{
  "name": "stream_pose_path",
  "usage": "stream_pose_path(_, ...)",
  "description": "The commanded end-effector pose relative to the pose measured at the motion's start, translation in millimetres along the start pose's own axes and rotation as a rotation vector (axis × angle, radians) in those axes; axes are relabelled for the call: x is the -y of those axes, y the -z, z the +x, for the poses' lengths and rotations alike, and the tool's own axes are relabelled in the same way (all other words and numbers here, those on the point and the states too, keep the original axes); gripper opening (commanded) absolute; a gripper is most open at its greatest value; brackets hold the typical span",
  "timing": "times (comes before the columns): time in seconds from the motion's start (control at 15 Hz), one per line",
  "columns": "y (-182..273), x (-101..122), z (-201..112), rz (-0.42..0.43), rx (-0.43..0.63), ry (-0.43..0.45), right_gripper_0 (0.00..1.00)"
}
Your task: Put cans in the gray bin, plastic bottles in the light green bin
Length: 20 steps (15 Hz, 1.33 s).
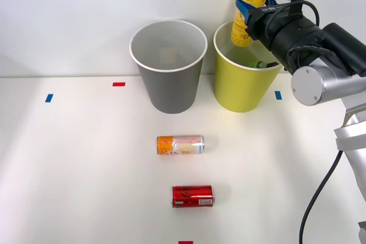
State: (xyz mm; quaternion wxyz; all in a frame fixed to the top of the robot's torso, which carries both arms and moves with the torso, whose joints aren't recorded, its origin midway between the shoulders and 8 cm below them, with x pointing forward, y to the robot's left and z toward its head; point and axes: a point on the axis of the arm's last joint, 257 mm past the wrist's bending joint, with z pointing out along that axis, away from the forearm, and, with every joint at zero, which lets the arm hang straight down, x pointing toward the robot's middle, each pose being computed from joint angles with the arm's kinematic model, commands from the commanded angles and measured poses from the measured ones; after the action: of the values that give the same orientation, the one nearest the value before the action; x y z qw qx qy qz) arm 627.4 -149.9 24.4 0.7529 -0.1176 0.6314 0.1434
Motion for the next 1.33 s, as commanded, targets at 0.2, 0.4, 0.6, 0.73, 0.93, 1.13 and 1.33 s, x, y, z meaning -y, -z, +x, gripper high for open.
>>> stream_pose_path(0.2,4,-4,-5,-0.026,0.036,0.029,1.00)
stream_pose_path(0.4,25,-9,-2,-0.039,0.060,0.029,1.00)
stream_pose_path(0.6,58,-13,3,-0.043,0.098,0.006,1.00)
stream_pose_path(0.73,82,-15,11,-0.039,0.110,-0.005,1.00)
stream_pose_path(0.93,128,-3,24,0.000,0.162,-0.030,1.00)
stream_pose_path(1.13,170,2,37,0.039,0.185,-0.055,1.00)
stream_pose_path(1.33,206,6,55,0.080,0.168,-0.073,1.00)
